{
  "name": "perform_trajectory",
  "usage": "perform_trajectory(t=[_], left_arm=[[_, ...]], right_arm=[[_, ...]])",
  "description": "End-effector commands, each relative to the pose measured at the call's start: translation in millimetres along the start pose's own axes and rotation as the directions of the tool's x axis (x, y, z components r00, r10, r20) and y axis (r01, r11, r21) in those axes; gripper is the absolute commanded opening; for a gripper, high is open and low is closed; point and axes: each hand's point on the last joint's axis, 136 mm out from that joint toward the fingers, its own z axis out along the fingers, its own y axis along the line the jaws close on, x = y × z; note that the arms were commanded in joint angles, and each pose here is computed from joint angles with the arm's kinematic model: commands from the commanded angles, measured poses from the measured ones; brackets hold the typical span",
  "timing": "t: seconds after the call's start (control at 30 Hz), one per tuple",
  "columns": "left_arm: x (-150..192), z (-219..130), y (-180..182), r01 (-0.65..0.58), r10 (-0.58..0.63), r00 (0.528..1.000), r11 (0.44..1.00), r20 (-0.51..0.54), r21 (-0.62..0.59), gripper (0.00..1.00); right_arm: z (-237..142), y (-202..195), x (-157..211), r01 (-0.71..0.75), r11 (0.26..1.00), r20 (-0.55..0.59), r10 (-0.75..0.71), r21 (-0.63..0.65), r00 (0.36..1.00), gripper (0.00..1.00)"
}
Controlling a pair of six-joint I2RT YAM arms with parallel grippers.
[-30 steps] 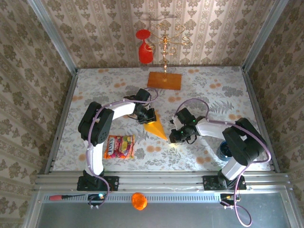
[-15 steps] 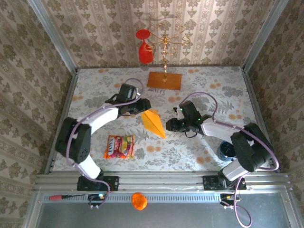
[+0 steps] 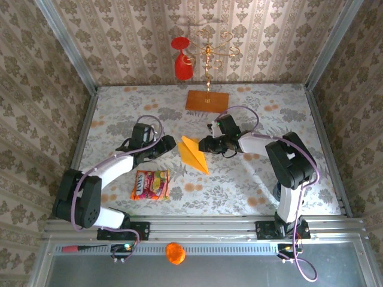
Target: Fold a paper plane with a square sheet of paper (pick it up from the middle)
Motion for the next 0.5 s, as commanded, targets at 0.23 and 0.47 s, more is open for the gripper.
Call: perform_trajectory(t=[0.23, 0.47], left_arm=[[-10.5, -2.3, -12.9, -0.014, 0.012, 0.999, 0.998, 0.037, 0.06, 0.68], [-9.4, 3.6, -13.2, 0.0, -0.001, 1.0, 0.998, 0.02, 0.064, 0.69]], right_arm=[[-0.7, -17.4, -8.3, -0.006, 0.997, 0.023, 0.004, 0.071, 1.0, 0.33], [9.4, -14.8, -0.4, -0.01, 1.0, -0.022, 0.011, 0.017, 1.0, 0.28]])
